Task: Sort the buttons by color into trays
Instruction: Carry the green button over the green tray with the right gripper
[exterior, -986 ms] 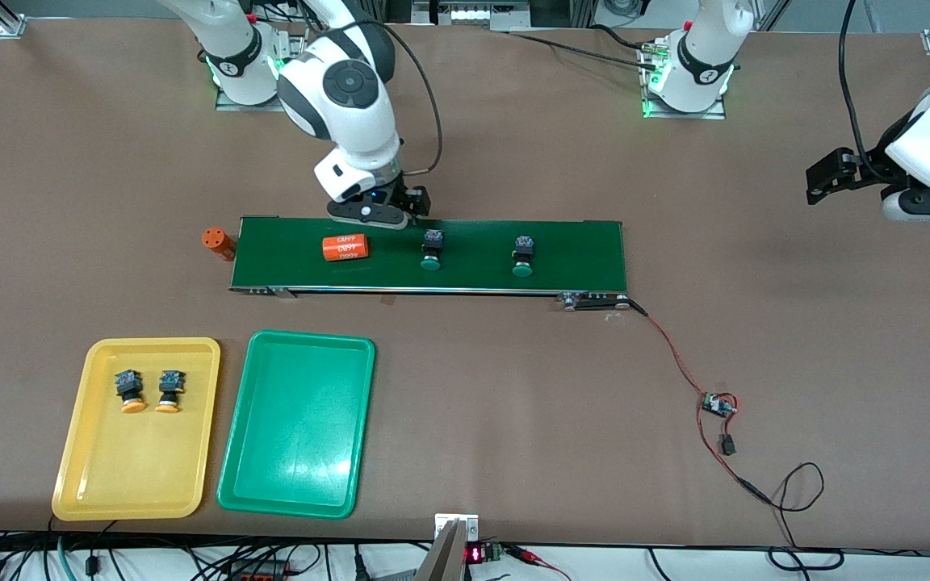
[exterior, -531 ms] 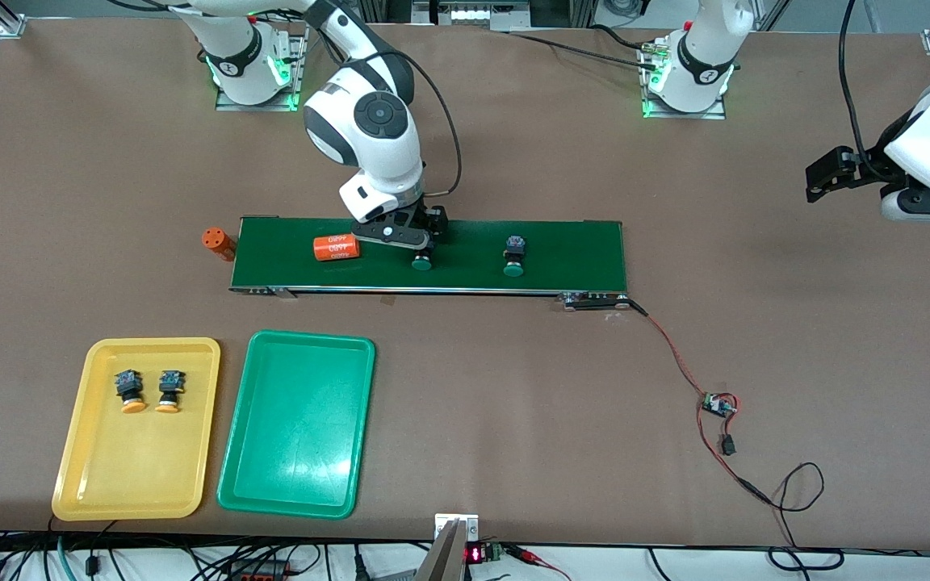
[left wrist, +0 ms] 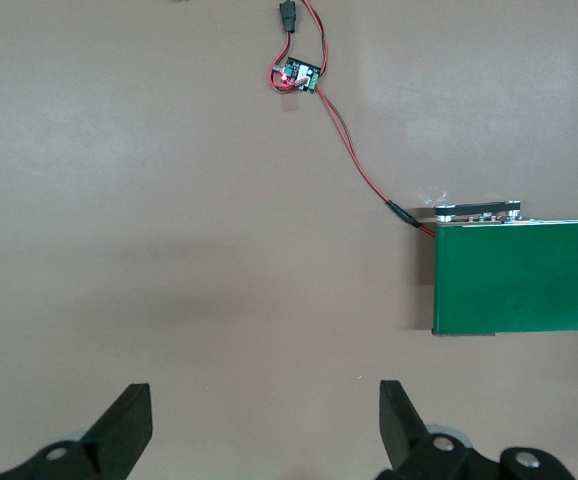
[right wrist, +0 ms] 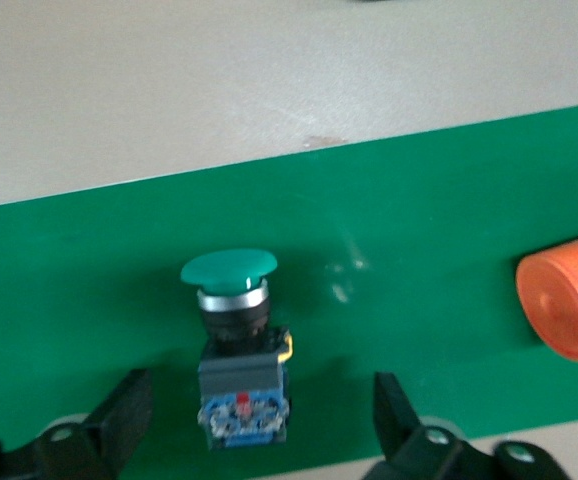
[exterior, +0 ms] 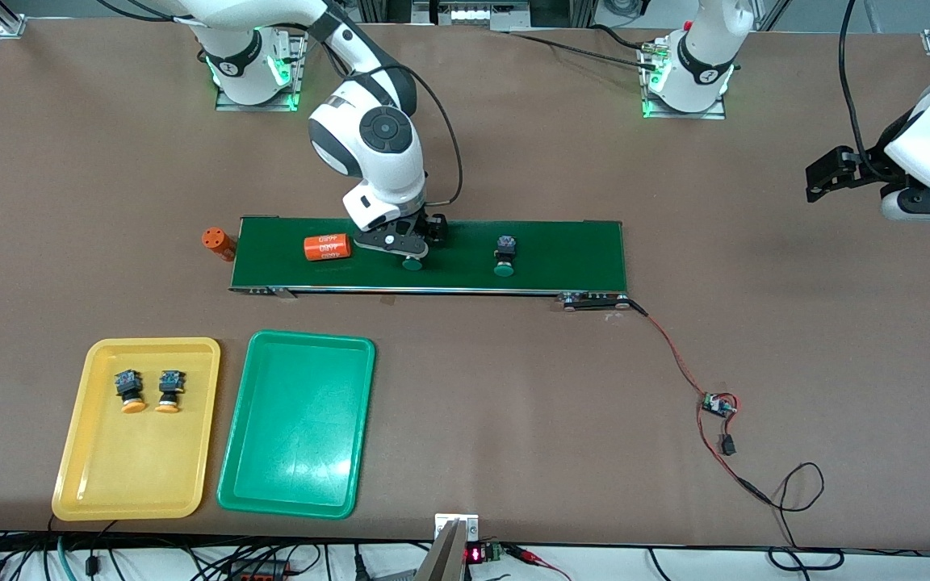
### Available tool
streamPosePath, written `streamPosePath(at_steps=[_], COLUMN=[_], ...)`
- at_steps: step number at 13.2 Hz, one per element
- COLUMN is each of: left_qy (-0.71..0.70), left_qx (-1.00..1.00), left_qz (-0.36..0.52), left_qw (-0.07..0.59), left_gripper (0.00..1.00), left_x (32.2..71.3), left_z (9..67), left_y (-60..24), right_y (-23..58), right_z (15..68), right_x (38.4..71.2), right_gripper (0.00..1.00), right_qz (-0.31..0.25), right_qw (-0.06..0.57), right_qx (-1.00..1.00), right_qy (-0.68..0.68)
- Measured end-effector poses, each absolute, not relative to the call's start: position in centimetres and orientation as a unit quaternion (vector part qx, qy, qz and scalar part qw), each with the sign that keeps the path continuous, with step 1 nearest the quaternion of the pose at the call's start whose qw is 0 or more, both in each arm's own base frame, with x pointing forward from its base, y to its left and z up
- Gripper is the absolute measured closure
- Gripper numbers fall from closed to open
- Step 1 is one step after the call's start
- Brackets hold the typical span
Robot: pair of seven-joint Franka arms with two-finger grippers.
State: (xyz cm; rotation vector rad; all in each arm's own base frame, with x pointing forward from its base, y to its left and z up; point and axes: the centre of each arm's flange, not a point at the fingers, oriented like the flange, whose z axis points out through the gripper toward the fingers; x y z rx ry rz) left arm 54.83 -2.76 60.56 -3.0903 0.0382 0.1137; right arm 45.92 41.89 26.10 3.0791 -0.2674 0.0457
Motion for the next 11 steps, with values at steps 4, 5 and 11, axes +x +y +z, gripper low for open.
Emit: streamPosePath(at_steps=[4,5,11], left_qy=[0.011,0.012,0.012], left_qx=[-0.999,-0.999,-0.999], left_qz=[0.037,0.037,0.037], left_qw=[0.024,0.024,0.024], left_gripper=[0.00,0.00,0.00], left_x=[54.8,54.8,54.8], left_z=[60.6,60.6,60.6], left_y=[-2.6,-2.7,-2.7], right_y=[41.2,40.9,37.9], right_z=[24.4,24.4,28.4], right_x=[46.3,46.5,52.6], right_gripper=[0.23,0.34,0.59], right_qz=[0.014,0.017,0.043], right_qw=[0.040,0.042,0.041], right_qx=[0.996,0.996,0.995], right_qy=[-0.082,-0.081,-0.076])
